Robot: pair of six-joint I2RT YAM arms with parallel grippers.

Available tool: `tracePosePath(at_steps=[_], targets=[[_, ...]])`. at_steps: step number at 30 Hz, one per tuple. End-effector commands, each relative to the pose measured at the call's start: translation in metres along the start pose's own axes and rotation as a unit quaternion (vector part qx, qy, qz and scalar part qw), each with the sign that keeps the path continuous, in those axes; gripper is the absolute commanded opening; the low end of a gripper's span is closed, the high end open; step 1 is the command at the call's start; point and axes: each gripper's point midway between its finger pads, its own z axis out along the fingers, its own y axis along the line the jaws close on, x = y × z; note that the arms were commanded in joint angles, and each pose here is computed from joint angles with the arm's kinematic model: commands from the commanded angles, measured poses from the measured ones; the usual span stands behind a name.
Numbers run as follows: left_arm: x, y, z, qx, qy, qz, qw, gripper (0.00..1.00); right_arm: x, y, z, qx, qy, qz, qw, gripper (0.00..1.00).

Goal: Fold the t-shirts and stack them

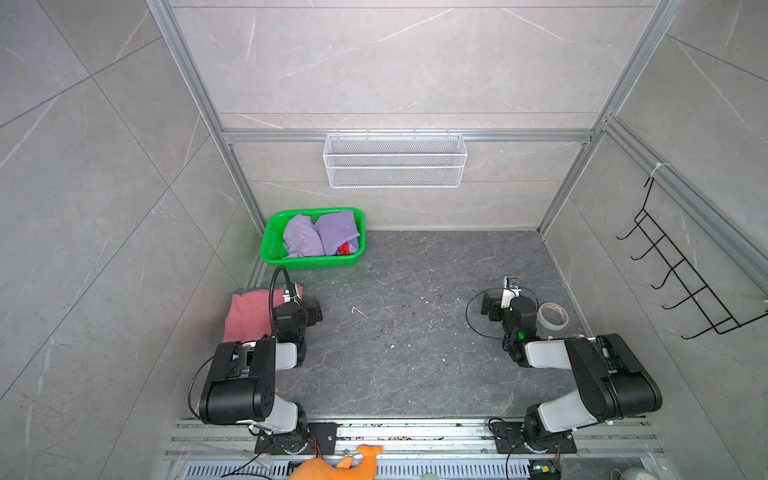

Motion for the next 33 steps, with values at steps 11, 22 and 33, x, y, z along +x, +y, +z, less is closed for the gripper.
tracePosePath(at_steps=[11,22,33], targets=[[-0.091,-0.059,-0.091,0.142,0.027,-0.183,0.972,1.0,-0.077,0.034,-0.064,-0.101,0.103,0.152,0.978,1.0],[-0.062,-0.197,-0.158,0.294,0.144,-0.252,0.911,1.0,-0.084,0.151,-0.131,-0.304,0.172,0.251,0.903,1.0],[-0.053,-0.276,-0.172,0.321,0.158,-0.256,0.898,1.0,-0.06,0.198,-0.146,-0.302,0.212,0.279,0.886,1.0]])
